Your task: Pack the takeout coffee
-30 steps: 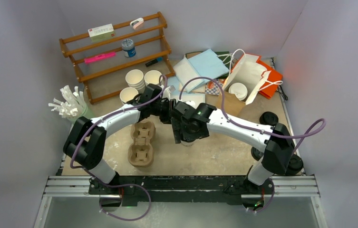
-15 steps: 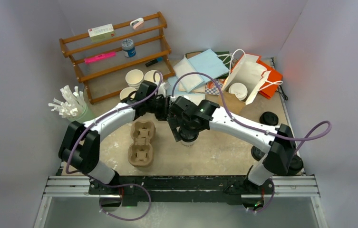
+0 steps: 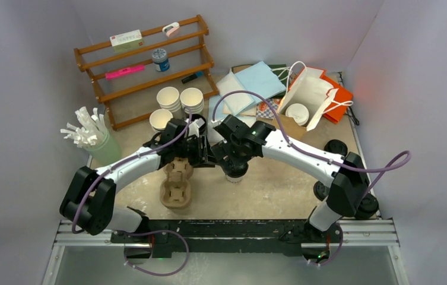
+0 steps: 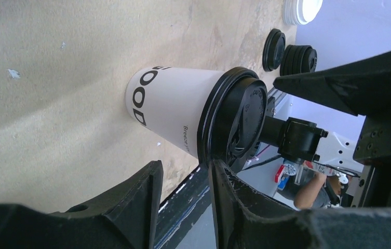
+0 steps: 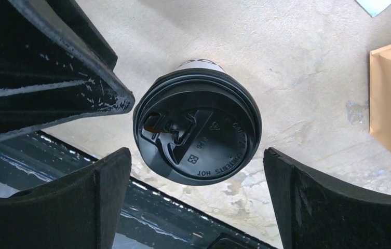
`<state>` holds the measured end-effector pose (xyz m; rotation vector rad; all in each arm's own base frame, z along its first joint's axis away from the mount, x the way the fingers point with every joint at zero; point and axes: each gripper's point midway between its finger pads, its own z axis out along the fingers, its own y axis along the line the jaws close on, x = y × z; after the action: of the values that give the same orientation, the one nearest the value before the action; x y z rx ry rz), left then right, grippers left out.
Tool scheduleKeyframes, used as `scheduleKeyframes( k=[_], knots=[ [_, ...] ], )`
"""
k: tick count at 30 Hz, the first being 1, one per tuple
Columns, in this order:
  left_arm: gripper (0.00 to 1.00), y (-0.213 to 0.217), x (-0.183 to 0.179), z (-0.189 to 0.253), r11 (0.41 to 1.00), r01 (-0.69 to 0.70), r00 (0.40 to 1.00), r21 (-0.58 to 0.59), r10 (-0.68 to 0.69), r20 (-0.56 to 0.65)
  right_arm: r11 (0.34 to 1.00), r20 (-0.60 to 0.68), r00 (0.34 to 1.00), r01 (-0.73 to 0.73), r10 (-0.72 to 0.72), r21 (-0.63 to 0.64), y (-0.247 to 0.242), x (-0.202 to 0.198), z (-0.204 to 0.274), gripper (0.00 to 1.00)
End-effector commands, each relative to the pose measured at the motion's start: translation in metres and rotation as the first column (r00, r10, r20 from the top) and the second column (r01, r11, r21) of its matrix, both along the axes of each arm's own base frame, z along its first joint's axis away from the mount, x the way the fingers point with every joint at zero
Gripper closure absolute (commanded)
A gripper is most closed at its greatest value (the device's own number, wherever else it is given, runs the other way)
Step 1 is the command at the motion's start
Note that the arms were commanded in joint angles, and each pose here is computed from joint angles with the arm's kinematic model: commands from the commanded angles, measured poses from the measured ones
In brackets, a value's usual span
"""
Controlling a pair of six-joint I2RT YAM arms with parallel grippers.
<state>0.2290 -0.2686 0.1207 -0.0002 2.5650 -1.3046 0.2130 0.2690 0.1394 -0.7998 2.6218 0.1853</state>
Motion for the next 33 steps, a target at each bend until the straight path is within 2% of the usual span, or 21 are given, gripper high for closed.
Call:
scheduleKeyframes(
  k=[1,9,15,28,33],
  knots=[
    [0.59,-0.008,0.000,0.018,0.995,0.000,1.000,-0.101,0.003,0.031,0.999,-0.014,0.999,-0.039,0.039,0.003,0.001,0.003,-0.005,0.01],
    [0.60,-0.012,0.002,0.012,0.992,0.002,1.000,-0.123,0.001,0.027,1.000,-0.031,0.999,-0.030,0.030,0.001,0.004,0.004,-0.013,0.02],
    [0.63,-0.017,0.003,0.009,0.991,0.017,1.000,-0.132,-0.015,0.019,1.000,-0.032,0.999,-0.023,0.022,-0.021,0.002,0.005,-0.017,0.06],
    [0.70,-0.018,-0.001,-0.008,0.994,0.032,0.999,-0.103,-0.034,-0.018,1.000,-0.039,0.999,-0.006,0.005,-0.021,0.001,0.004,-0.020,0.13],
    [0.71,-0.015,-0.004,-0.019,0.997,0.043,0.999,-0.060,-0.044,-0.030,0.997,-0.031,0.999,0.019,-0.022,-0.080,-0.010,0.006,-0.029,0.18]
  ],
)
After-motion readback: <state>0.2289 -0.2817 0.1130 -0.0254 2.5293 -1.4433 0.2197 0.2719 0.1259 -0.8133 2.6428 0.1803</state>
